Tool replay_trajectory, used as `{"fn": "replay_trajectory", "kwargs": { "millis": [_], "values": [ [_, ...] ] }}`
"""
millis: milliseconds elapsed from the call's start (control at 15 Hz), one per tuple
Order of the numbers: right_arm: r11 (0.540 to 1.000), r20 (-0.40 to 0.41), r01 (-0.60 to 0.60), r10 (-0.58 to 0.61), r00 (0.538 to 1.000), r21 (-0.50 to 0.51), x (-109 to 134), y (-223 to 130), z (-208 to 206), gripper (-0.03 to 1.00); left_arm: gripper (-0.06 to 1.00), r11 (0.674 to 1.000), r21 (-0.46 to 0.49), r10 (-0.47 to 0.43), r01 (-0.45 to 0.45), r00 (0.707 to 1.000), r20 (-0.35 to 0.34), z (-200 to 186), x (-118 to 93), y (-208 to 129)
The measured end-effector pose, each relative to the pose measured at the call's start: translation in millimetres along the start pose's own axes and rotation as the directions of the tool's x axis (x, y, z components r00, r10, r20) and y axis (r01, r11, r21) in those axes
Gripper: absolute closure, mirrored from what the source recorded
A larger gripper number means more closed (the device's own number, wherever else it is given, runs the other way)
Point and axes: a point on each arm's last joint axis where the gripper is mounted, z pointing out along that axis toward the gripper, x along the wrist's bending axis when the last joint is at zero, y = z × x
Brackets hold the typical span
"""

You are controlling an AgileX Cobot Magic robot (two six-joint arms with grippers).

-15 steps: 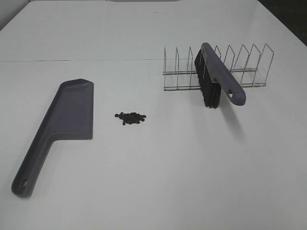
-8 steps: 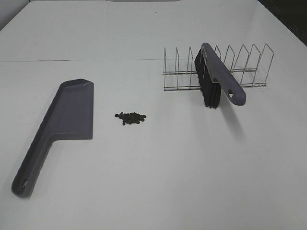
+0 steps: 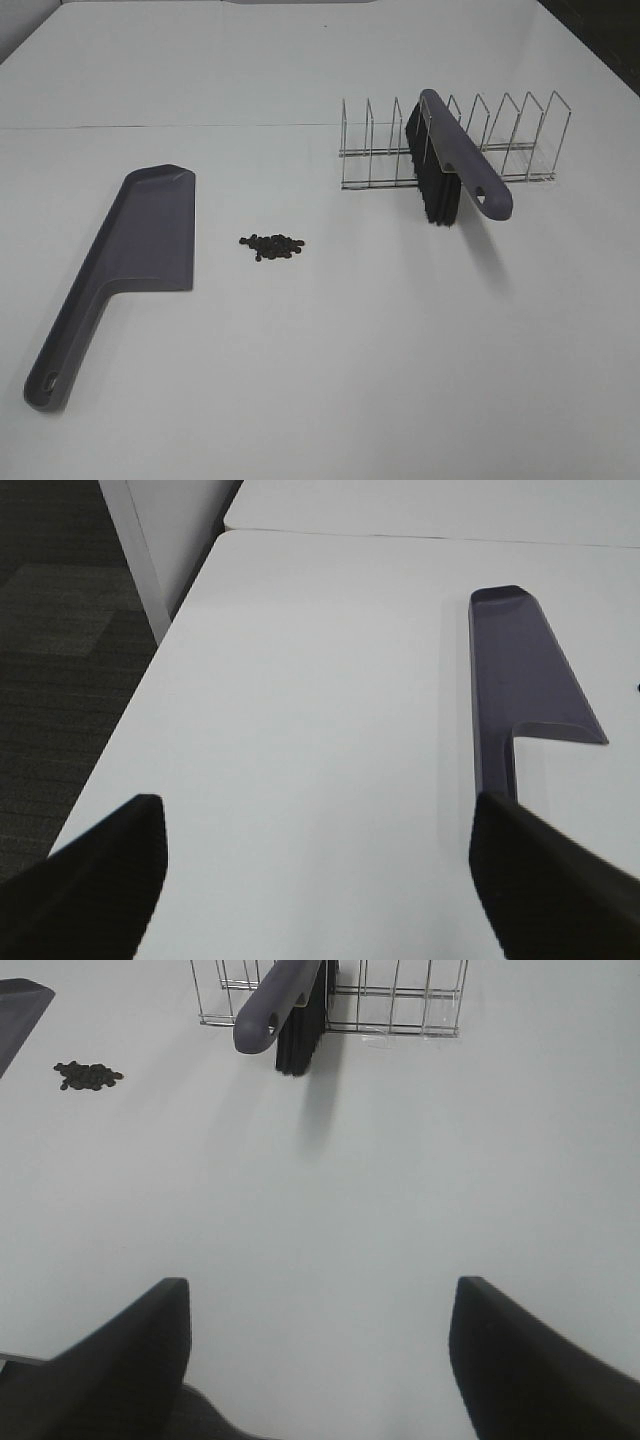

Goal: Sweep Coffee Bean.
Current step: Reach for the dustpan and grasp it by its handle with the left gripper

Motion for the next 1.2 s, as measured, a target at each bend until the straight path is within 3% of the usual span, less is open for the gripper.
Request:
{"fn": "replay_trajectory", "kwargs": {
  "millis": [1200],
  "values": [
    [1.0,-0.009,-0.004,0.004,1.0,0.0,0.8,0.0,0.0,0.34,0.18,0.999,0.02,0.037,-0.037,0.999,0.018,2.7,-1.9,1.3]
  ]
}}
